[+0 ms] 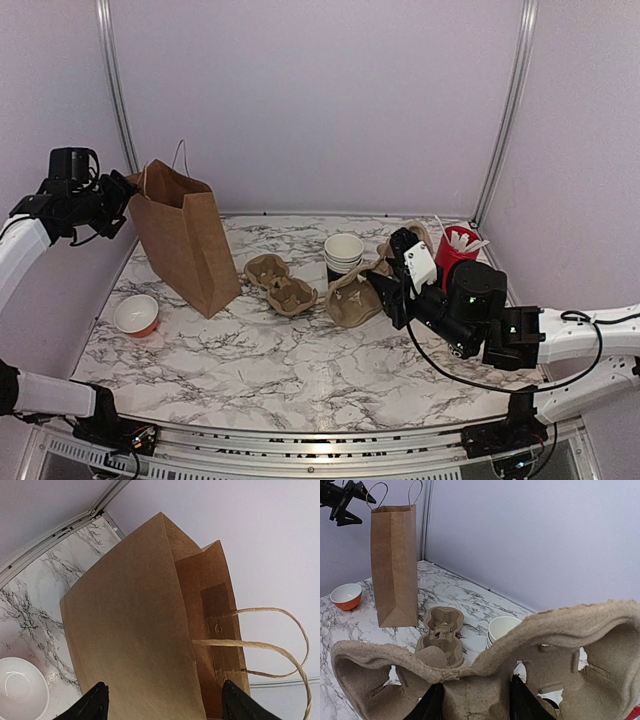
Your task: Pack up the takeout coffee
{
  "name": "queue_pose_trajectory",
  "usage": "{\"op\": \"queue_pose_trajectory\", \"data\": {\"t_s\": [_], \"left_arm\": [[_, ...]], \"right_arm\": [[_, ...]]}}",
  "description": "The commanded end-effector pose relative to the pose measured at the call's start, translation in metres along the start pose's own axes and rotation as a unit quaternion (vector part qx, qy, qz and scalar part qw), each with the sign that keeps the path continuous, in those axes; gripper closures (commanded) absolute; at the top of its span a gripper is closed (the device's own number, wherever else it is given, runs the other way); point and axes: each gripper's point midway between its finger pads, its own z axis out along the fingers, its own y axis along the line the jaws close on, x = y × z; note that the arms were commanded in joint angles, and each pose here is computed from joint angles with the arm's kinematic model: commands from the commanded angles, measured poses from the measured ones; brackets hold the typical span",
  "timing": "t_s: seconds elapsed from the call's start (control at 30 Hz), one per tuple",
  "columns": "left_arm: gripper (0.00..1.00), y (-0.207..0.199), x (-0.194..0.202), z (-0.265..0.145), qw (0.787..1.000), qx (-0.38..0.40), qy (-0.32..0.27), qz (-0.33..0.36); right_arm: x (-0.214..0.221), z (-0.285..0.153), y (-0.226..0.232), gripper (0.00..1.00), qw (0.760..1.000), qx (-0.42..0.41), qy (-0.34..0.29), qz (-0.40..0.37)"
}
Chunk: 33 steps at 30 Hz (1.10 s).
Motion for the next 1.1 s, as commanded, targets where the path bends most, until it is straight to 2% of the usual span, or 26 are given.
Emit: {"op": "queue_pose_trajectory", "data": {"t_s": [0.0,0.3,0.4,0.57,0.77,0.97,1.07], "left_arm": [[0.22,-0.004,0.002,0.01,1.0,0.014,0.012,0.002],[0.29,0.003,0.012,0.031,0.999,-0.002,0.043,0.023],[0.34,0.008,0.015,0.035,0.998,-0.013,0.049,0.03],[0.54,0.008,0.011,0.028,0.998,-0.018,0.041,0.046],[0.69,-0.011,0.001,0.01,0.996,0.004,0.03,0.085],[0.97,-0.037,-0.007,-0.004,0.988,0.031,0.026,0.152],[1.0,-0.054,-0.009,-0.012,0.979,0.039,0.023,0.199]], "right_arm": [[-0.011,0.0,-0.004,0.59,1.0,0.004,-0.011,0.017],[-0.014,0.0,-0.003,0.59,1.0,0.002,-0.014,0.018],[-0.016,0.0,-0.002,0.59,1.0,0.0,-0.015,0.02],[-0.018,0.0,-0.002,0.59,1.0,-0.001,-0.016,0.019],[-0.019,0.001,0.0,0.59,1.0,-0.005,-0.017,0.017],[-0.025,0.002,0.003,0.59,0.999,-0.014,-0.027,0.015],[-0.033,0.002,0.004,0.59,0.999,-0.019,-0.036,0.012]]}}
